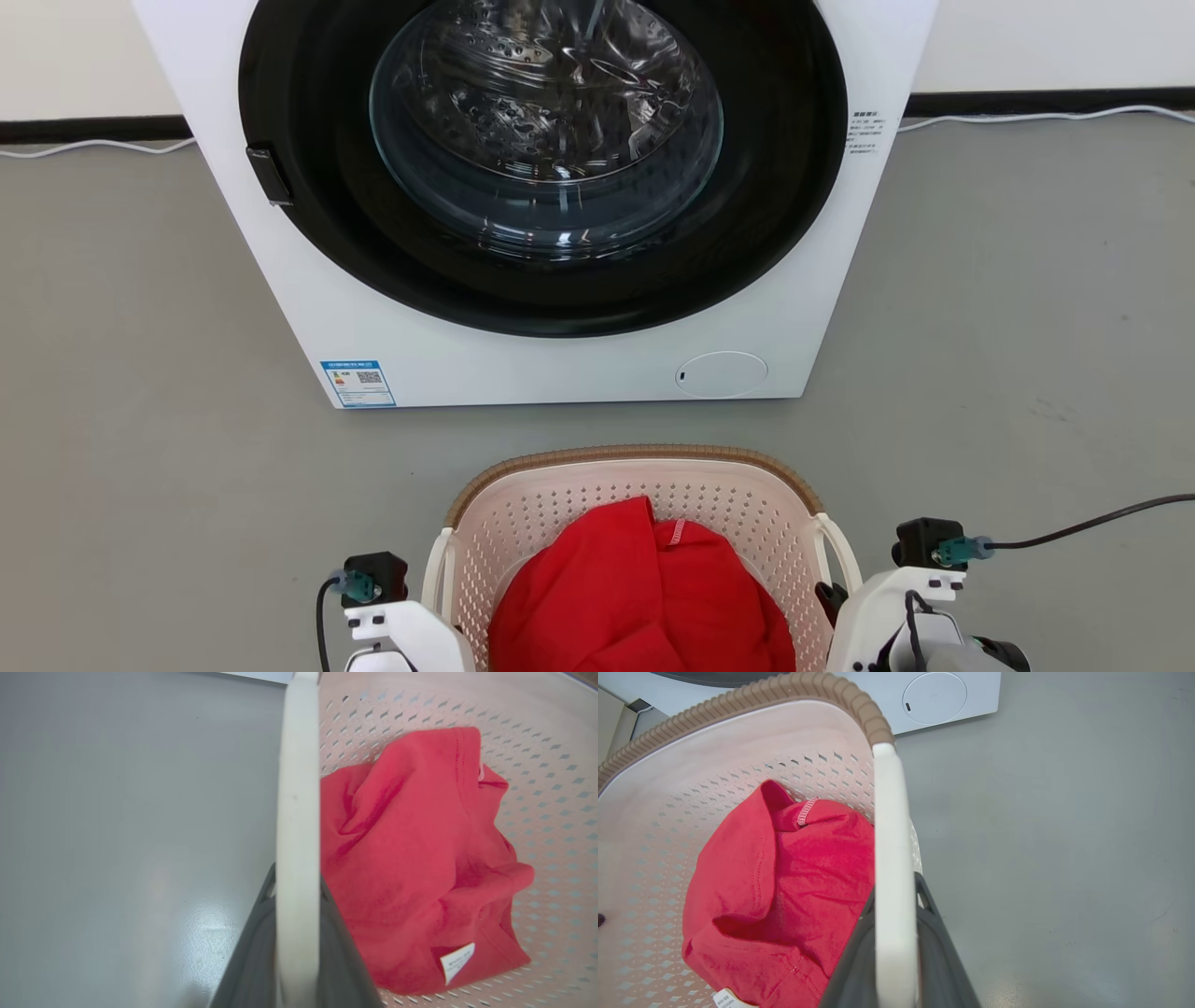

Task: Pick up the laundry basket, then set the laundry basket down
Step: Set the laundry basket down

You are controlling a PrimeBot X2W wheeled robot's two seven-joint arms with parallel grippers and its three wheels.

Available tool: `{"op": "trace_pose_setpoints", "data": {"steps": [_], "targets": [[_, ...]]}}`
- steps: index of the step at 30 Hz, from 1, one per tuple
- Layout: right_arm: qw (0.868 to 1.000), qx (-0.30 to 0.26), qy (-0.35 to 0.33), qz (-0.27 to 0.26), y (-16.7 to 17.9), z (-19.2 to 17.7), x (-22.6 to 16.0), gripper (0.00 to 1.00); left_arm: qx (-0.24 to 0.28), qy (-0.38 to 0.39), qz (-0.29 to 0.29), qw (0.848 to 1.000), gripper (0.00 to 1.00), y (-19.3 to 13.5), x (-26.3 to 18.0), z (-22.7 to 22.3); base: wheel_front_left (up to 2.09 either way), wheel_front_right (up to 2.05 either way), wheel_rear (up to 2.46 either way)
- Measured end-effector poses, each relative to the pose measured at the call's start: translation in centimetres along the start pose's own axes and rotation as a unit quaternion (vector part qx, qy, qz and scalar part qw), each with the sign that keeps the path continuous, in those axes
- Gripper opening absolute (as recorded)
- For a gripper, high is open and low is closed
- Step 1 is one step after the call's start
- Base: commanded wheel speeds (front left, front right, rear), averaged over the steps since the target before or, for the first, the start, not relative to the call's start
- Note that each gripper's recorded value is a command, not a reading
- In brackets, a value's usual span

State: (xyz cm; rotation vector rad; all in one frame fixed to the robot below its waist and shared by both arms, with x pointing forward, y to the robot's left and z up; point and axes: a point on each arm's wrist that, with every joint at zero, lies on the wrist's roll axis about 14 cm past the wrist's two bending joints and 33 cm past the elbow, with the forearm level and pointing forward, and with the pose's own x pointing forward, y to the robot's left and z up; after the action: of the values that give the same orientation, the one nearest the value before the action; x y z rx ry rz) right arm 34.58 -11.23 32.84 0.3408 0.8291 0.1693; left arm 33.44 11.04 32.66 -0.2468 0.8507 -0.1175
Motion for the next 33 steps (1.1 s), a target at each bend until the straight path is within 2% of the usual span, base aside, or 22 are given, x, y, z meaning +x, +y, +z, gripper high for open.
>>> {"op": "trace_pose_setpoints", "data": {"steps": [19,33], "targets": [[1.0,-0.004,0.005,0.001,-0.2,0.6,1.7,0.0,-0.006,0.014,0.011,1.0,0.0,0.5,1.3,-0.6,0.0,0.0,0.0],[1.0,-0.004,-0.003,0.004,-0.4,2.5,4.3,0.0,-0.001,0.001,0.02,1.0,0.0,1.2,4.0,1.6,0.0,0.0,0.0]]}}
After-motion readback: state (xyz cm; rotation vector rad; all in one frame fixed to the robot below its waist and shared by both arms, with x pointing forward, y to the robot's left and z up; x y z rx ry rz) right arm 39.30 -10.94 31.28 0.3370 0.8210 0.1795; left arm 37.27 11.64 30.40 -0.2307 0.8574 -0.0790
